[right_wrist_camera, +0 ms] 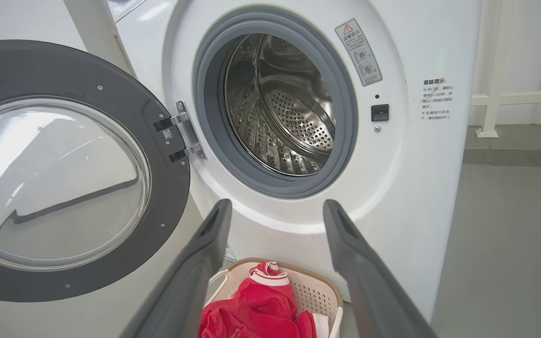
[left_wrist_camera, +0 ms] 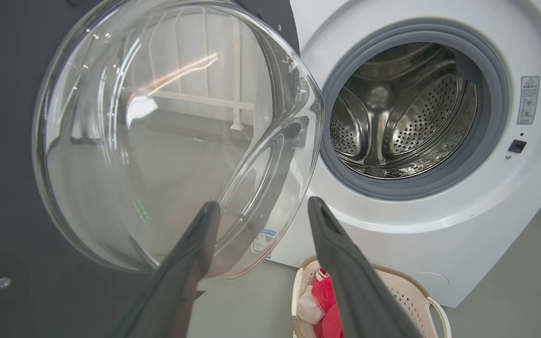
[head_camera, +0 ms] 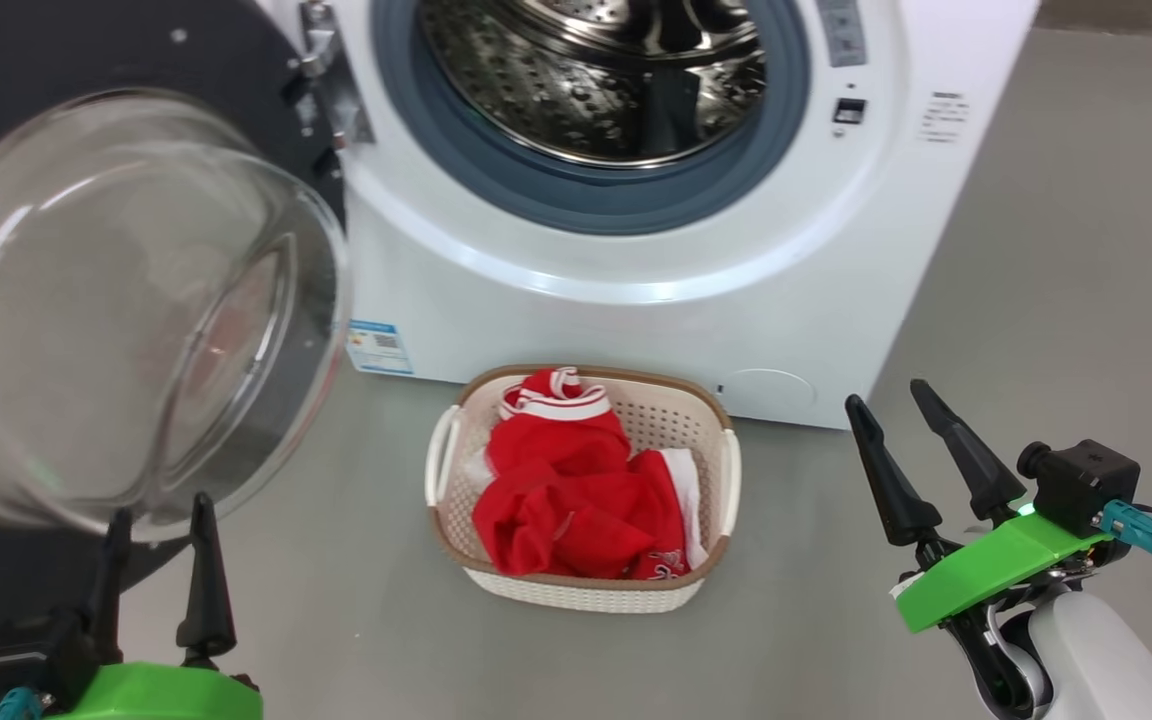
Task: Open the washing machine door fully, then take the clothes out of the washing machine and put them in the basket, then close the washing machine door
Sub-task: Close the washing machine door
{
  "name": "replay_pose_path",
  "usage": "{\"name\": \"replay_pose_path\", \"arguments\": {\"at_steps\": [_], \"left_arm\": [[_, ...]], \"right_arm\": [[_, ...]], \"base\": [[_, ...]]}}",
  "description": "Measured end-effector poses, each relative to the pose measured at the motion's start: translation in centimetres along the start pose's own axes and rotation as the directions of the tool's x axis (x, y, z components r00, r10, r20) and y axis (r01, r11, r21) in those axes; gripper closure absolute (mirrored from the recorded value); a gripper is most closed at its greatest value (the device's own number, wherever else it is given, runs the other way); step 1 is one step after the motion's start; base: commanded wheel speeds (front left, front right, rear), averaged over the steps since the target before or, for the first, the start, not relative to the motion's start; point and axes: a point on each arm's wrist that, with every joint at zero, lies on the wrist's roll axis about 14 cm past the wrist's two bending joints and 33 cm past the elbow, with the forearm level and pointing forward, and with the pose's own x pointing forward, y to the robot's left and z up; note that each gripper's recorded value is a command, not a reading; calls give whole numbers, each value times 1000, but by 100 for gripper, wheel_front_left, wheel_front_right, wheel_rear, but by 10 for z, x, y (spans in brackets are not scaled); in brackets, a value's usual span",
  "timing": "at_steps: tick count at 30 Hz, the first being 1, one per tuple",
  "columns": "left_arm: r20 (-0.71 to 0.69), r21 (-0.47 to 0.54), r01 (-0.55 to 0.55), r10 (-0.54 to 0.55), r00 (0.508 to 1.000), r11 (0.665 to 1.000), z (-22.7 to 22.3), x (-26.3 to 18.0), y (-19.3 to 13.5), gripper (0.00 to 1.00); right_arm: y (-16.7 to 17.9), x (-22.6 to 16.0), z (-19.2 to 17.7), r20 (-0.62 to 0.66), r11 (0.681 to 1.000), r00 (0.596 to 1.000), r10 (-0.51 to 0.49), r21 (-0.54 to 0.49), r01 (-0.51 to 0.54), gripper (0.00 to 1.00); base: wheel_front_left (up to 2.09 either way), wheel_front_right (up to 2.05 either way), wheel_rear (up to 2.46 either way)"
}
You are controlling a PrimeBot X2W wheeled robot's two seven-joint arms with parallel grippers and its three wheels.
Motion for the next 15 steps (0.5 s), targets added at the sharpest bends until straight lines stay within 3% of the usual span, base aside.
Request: {"name": "replay_pose_path", "arguments": {"at_steps": [15], "left_arm": [[46, 16, -146, 145, 988, 989, 15, -31, 43, 0]], "right_arm": [[46, 23, -9, -17, 991, 991, 129, 17, -129, 0]], "base": [[0, 0, 0]]}}
